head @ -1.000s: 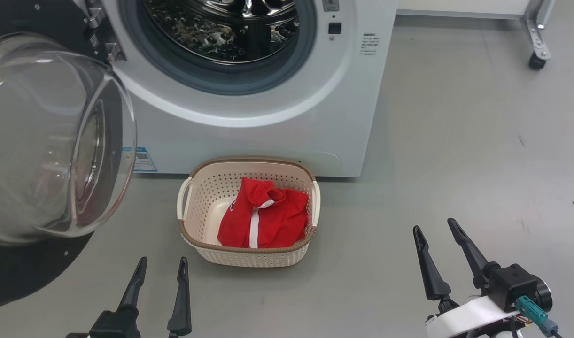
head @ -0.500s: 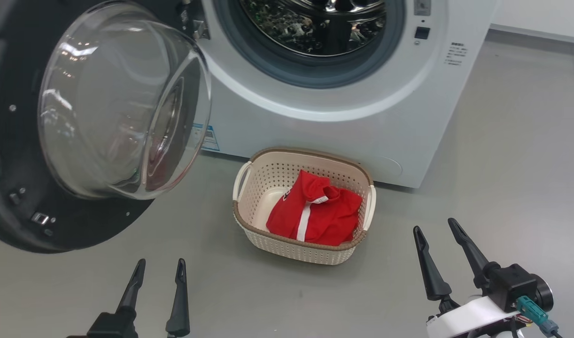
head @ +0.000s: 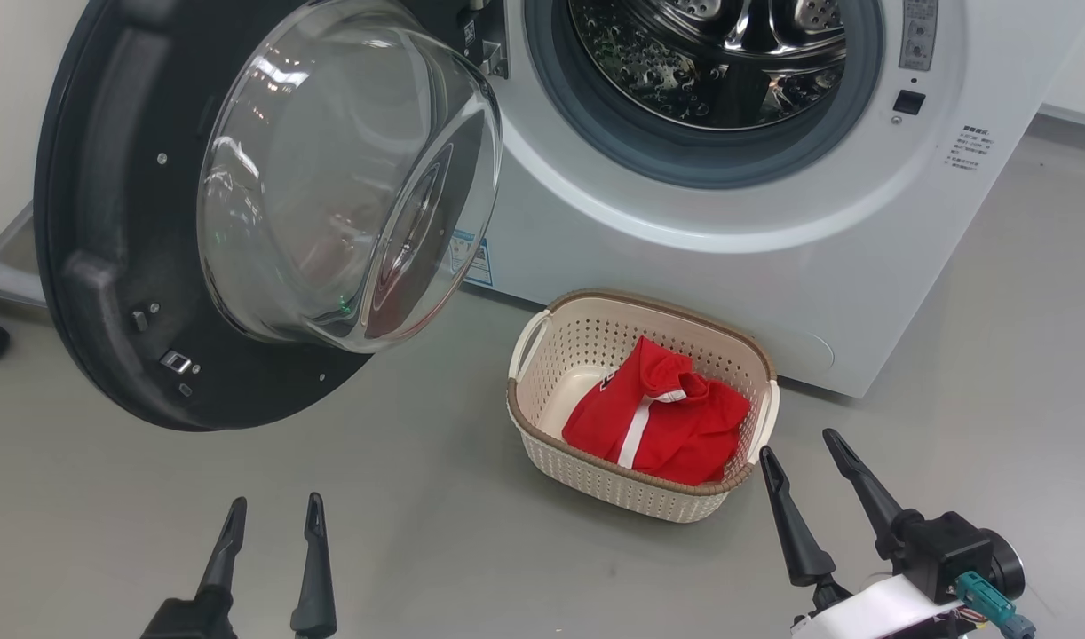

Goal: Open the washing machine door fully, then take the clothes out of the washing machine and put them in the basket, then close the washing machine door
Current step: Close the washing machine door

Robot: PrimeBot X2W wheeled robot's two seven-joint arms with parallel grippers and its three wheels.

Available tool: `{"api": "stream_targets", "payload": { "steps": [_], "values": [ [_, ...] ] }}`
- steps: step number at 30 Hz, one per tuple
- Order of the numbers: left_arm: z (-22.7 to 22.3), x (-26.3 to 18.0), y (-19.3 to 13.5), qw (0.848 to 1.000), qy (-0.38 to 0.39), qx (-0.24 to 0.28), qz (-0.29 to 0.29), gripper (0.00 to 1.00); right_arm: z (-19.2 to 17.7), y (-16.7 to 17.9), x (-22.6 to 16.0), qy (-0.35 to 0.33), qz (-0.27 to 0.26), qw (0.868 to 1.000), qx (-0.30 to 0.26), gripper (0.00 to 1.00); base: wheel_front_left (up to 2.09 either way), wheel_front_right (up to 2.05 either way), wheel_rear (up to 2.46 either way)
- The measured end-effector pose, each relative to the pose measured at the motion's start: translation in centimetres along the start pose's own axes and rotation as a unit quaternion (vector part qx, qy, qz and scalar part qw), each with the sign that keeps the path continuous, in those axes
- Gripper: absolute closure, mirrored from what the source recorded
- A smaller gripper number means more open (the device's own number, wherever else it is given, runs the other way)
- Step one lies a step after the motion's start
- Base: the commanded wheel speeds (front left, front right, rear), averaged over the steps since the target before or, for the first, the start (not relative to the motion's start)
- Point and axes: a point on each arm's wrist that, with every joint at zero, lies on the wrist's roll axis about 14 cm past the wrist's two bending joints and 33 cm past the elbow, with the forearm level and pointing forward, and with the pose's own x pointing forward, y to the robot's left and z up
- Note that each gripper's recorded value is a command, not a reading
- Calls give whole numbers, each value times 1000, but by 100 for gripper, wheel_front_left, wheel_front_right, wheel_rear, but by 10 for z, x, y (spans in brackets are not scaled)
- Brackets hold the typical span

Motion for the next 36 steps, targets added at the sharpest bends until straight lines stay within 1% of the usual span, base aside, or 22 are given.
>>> {"api": "stream_targets", "payload": {
  "steps": [16,17,19,21,24,29,34,36],
  "values": [
    [-2,-3,2,1000,2,0,4,0,-2,1,0,4,5,1000,-3,0,0,0,0],
    [-2,-3,2,1000,2,0,4,14,-2,1,0,4,5,1000,-3,0,0,0,0],
    [-2,-3,2,1000,3,-2,4,100,-2,1,0,4,5,1000,-3,0,0,0,0],
    [-4,-3,-1,1000,7,-13,1,100,-2,1,0,4,4,1000,-3,0,0,0,0],
    [-5,-4,-2,1000,8,-14,-1,100,-2,1,-1,3,4,1000,-3,0,0,0,0],
    [-5,-3,-7,999,11,-38,-4,100,-2,0,-1,4,3,1000,-3,0,0,0,0],
    [1,-2,-12,994,9,-106,-5,100,-3,-1,-1,5,2,1000,-2,0,0,0,0],
    [7,0,-14,987,3,-159,-5,100,-4,-1,-1,5,3,1000,-2,0,0,0,0]
  ]
}}
